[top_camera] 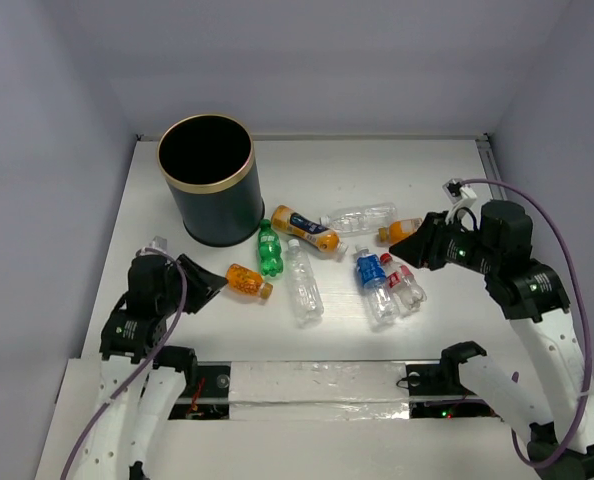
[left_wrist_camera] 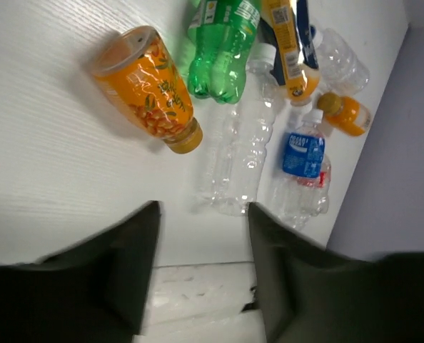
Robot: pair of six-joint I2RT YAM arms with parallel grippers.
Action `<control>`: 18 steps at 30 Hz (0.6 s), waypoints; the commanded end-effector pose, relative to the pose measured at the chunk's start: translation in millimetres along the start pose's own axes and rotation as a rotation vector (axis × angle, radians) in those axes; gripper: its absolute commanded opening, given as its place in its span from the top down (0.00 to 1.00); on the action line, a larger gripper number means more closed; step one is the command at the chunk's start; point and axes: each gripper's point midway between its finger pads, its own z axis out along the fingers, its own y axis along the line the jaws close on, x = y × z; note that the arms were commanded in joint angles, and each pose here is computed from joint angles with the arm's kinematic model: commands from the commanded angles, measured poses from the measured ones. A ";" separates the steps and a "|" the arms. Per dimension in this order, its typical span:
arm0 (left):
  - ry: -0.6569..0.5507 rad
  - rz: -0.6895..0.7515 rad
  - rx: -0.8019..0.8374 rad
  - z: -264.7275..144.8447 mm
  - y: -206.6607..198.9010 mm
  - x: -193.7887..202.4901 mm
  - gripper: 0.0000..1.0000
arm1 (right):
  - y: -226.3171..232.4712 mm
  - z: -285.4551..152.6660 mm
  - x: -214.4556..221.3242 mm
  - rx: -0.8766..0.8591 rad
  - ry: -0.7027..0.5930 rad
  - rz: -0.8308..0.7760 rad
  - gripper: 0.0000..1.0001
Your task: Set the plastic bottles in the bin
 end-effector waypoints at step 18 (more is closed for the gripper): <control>0.051 -0.104 -0.248 102.5 52.9 11.9 0.01 | -3.6 47.9 37.2 -0.014 0.145 -0.046 0.10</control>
